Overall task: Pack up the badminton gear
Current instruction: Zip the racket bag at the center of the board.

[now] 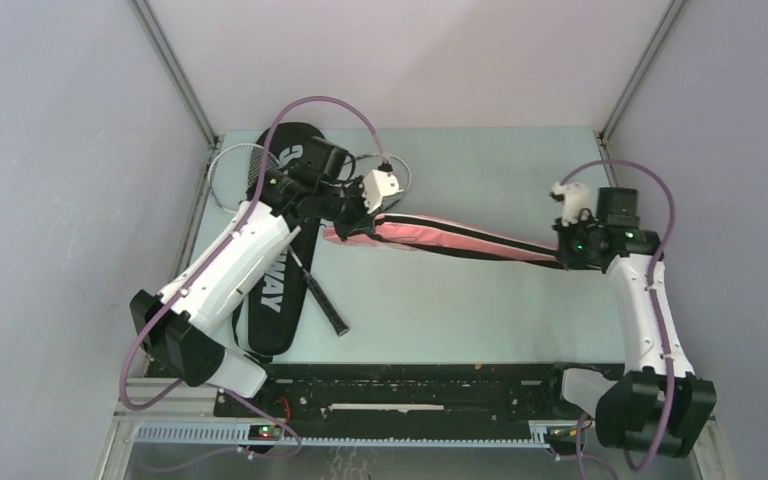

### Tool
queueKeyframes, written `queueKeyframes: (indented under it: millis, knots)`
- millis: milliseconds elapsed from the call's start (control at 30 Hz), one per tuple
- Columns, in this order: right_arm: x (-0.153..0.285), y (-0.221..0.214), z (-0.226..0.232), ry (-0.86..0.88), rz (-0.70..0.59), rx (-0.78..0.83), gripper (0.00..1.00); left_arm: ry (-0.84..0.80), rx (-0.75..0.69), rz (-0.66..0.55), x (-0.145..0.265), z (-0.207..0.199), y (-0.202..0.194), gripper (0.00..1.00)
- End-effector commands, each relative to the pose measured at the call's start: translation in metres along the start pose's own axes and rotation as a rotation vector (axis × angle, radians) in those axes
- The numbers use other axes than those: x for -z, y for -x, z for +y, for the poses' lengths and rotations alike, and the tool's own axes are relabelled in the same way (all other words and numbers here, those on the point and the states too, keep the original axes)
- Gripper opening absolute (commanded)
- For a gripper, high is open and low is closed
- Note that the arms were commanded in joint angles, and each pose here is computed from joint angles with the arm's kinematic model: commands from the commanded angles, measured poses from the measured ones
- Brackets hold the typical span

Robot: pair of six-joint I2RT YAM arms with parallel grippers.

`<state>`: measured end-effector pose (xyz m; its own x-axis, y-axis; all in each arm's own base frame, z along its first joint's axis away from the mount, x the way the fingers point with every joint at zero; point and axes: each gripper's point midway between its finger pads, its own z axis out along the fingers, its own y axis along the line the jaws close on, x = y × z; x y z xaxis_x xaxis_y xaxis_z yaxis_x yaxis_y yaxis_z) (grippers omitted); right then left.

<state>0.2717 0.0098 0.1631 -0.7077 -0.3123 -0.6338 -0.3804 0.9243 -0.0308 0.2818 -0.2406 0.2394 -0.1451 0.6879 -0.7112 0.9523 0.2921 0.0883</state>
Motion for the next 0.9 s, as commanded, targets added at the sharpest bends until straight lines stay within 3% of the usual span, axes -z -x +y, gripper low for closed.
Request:
queueKeyframes:
  millis: [0, 233, 533, 600, 667, 733, 800, 867]
  knots:
    - [0.015, -0.056, -0.068, -0.174, 0.161, -0.010, 0.00, 0.091, -0.057, 0.008, 0.028, 0.013, -0.009, 0.00]
    - [0.002, -0.112, -0.166, -0.353, 0.338, -0.034, 0.00, 0.093, -0.079, -0.025, 0.041, 0.010, -0.008, 0.00]
    - [-0.028, -0.170, -0.223, -0.400, 0.483, -0.053, 0.00, 0.112, -0.091, -0.102, 0.051, 0.015, 0.014, 0.00]
    - [-0.027, -0.158, -0.208, -0.340, 0.437, -0.067, 0.16, 0.106, -0.105, -0.145, 0.054, 0.017, 0.033, 0.00]
    - [-0.019, -0.130, -0.187, -0.279, 0.345, -0.059, 0.45, 0.107, -0.150, -0.177, 0.057, 0.021, 0.050, 0.00]
    - [-0.008, -0.096, -0.158, -0.206, 0.240, -0.017, 0.66, 0.117, -0.237, -0.207, 0.059, 0.025, 0.065, 0.00]
    - [0.008, -0.066, -0.128, -0.155, 0.158, 0.041, 0.83, 0.106, -0.373, -0.231, 0.059, 0.025, 0.074, 0.00]
    - [0.020, -0.039, -0.095, -0.109, 0.080, 0.123, 0.91, 0.118, -0.503, -0.244, 0.061, 0.026, 0.081, 0.00]
